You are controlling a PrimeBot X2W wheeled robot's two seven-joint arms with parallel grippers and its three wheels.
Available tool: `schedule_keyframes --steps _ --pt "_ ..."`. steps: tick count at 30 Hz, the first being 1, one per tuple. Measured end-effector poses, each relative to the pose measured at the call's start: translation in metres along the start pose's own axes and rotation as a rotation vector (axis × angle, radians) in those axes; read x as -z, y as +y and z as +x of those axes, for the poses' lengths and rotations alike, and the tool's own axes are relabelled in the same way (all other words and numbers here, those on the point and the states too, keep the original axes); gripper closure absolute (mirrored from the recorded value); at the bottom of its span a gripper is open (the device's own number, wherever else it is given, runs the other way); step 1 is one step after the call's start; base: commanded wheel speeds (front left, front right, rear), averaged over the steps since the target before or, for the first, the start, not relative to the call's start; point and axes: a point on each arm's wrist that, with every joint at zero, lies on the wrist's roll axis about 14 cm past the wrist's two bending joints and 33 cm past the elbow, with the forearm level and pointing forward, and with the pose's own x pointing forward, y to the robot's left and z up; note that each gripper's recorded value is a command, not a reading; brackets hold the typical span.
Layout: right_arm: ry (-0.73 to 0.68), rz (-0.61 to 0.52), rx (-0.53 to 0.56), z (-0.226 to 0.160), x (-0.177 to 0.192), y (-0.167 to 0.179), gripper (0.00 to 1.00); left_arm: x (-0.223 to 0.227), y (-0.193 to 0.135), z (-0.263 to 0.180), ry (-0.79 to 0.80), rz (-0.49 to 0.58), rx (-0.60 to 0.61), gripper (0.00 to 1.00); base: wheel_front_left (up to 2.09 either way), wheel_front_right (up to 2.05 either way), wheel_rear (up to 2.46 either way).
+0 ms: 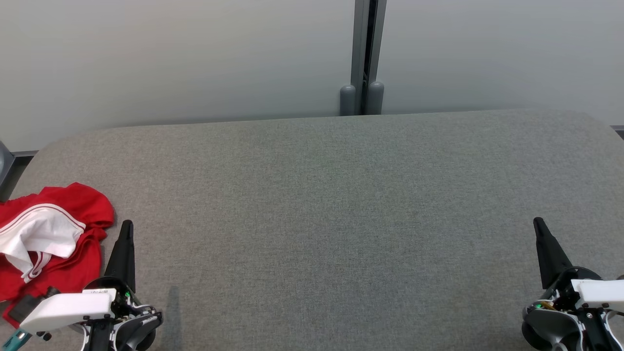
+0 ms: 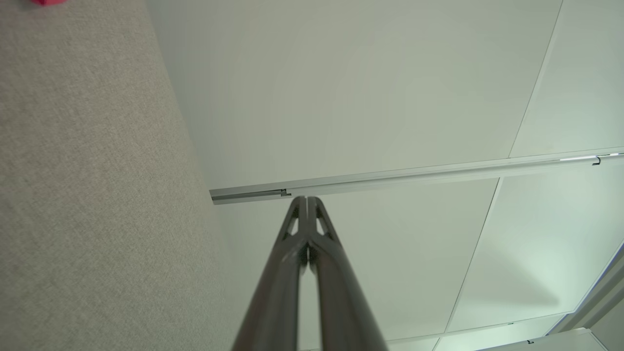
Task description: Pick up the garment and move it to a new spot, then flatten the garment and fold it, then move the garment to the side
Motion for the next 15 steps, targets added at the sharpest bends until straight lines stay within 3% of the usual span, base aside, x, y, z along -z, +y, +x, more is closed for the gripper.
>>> schedule_keyframes --steps 15 --pt "0.000 0.000 0.000 0.0000 0.0000 0.0000 1.00 0.0000 -0.0001 0.0000 0.000 0.000 0.001 1.00 0.00 0.00 0.00"
